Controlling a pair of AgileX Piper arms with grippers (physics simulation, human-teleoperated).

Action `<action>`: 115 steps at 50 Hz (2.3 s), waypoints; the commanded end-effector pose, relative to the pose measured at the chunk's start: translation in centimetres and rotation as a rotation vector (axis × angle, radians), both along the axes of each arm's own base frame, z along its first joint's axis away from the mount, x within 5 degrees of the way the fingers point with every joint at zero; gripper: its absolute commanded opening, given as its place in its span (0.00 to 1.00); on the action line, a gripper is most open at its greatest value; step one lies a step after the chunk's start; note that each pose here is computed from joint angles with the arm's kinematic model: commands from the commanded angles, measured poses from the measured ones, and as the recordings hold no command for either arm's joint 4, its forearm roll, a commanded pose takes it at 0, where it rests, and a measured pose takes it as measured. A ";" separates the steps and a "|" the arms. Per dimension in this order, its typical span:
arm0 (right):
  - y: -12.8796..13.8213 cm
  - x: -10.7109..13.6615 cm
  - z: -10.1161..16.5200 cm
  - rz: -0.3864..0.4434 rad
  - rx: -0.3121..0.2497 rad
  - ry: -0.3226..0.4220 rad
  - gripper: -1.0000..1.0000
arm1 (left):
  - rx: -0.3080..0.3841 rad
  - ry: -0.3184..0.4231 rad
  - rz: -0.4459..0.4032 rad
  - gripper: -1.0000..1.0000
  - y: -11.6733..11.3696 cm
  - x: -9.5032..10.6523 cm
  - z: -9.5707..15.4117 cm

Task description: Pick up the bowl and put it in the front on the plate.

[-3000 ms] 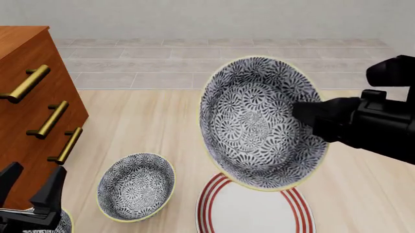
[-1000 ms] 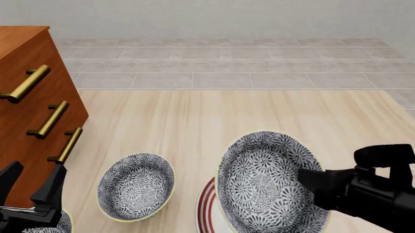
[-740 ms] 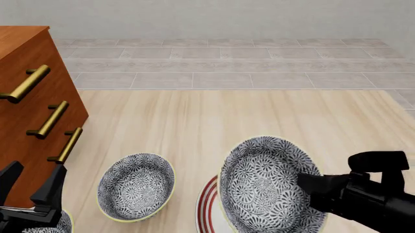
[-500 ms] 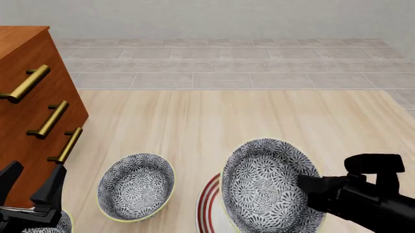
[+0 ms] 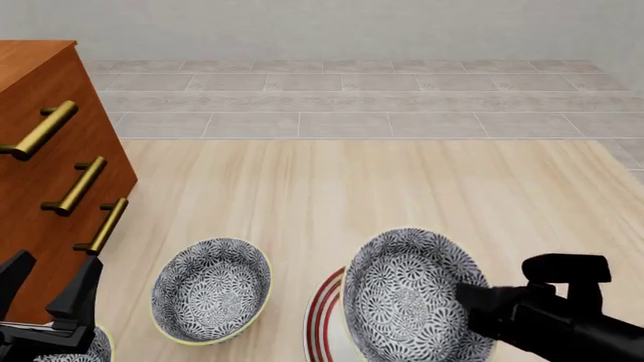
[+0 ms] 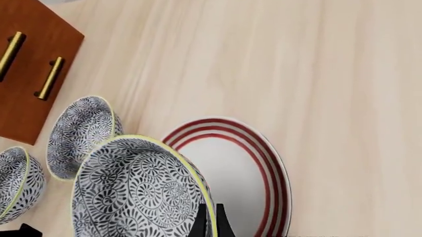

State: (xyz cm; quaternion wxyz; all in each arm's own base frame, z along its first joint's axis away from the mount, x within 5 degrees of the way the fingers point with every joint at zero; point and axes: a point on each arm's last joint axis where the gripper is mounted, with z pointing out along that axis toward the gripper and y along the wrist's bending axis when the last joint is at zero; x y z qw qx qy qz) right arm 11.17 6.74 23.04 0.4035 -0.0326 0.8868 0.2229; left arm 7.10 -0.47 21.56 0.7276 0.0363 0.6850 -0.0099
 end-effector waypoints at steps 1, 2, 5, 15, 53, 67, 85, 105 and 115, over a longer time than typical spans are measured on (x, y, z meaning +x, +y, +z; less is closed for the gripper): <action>0.0 0.0 -1.0 -0.014 0.017 0.015 0.00 | -0.003 0.002 -0.003 1.00 0.0 0.1 0.0; 0.0 0.0 -1.0 -0.014 0.017 0.015 0.00 | -0.003 0.002 -0.003 1.00 0.0 0.1 0.0; 0.0 0.0 -1.3 -0.013 0.016 0.019 0.00 | -0.004 0.001 -0.001 1.00 0.0 0.0 0.0; -0.3 0.8 -1.9 -0.041 -0.013 0.014 0.00 | 0.001 0.003 -0.001 1.00 0.0 0.1 0.0; 0.3 1.9 -5.1 -0.039 -0.044 0.048 0.00 | 0.003 0.009 -0.005 1.00 -0.1 0.4 0.0; 0.8 1.8 -6.6 -0.011 -0.048 0.070 0.00 | 0.003 0.004 -0.004 1.00 0.0 0.2 0.0; 0.9 2.0 -7.1 -0.010 -0.054 0.069 0.00 | 0.002 0.002 -0.002 1.00 0.0 0.2 0.0; 1.0 2.2 -8.7 -0.021 -0.047 0.086 0.00 | -0.002 0.000 -0.001 1.00 0.0 0.1 0.0; 1.0 2.1 -9.2 -0.018 -0.047 0.091 0.00 | -0.002 0.000 -0.002 1.00 0.0 0.1 0.0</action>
